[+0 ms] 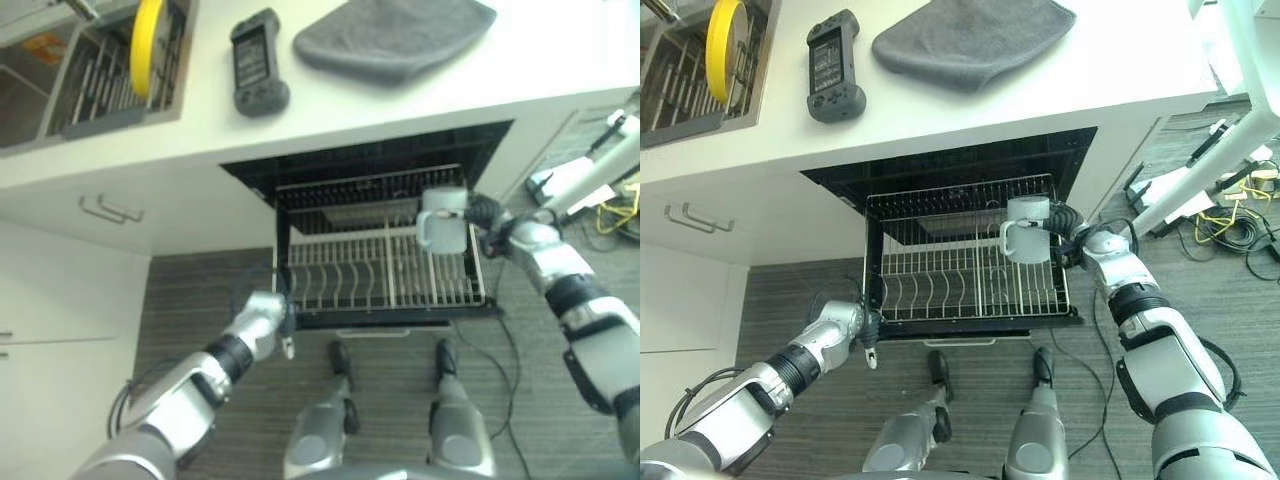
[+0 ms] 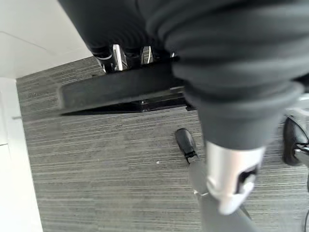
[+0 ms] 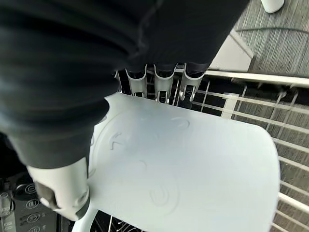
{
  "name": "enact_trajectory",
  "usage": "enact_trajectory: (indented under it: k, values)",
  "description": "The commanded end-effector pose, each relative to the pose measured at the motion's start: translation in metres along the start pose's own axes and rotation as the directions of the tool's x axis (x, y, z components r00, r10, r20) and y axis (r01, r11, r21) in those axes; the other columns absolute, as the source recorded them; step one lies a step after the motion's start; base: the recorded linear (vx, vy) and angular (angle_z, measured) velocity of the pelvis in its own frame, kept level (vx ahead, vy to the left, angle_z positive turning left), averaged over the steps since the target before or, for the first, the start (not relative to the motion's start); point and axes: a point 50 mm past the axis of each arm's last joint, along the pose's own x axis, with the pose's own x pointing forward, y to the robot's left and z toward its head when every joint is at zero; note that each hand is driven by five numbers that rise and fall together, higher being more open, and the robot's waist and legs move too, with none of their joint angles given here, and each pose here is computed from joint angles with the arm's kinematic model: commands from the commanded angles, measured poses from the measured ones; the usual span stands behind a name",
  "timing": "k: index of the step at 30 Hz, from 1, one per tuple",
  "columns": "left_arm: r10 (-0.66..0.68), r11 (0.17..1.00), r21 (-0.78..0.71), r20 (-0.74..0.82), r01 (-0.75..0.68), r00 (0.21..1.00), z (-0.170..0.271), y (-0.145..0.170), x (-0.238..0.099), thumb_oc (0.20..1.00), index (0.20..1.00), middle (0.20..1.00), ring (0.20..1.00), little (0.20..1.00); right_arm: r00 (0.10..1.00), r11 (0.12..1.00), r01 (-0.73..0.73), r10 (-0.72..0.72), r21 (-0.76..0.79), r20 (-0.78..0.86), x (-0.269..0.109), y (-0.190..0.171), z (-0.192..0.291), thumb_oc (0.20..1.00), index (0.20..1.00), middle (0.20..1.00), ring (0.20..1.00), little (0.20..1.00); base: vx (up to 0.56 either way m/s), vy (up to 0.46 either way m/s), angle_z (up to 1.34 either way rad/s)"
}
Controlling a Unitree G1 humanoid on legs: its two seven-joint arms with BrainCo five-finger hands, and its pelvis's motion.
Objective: Place the dishes in the dishwasher.
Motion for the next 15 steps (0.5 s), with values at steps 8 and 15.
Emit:
enact_trajectory:
  k: [8, 15]
  values:
    - [-0.453, 0.891, -0.036, -0.073, 0.452, 0.888, -0.029, -0.132, 0.019, 1.0, 1.0, 1.0, 1.0, 1.0, 0.983, 0.981, 0.179, -0.175, -0.075, 0.061, -0.002, -0.047, 0.066, 0.2, 0.2, 0.2, 0.2, 0.2, 0.0, 0.078, 0.02]
    - [-0.434, 0.901, -0.034, -0.051, 0.433, 0.9, -0.024, -0.136, 0.02, 1.0, 1.0, 1.0, 1.0, 1.0, 0.963, 0.957, 0.268, -0.265, -0.109, 0.044, -0.009, -0.067, 0.071, 0.2, 0.2, 0.2, 0.2, 0.2, -0.01, 0.04, 0.0]
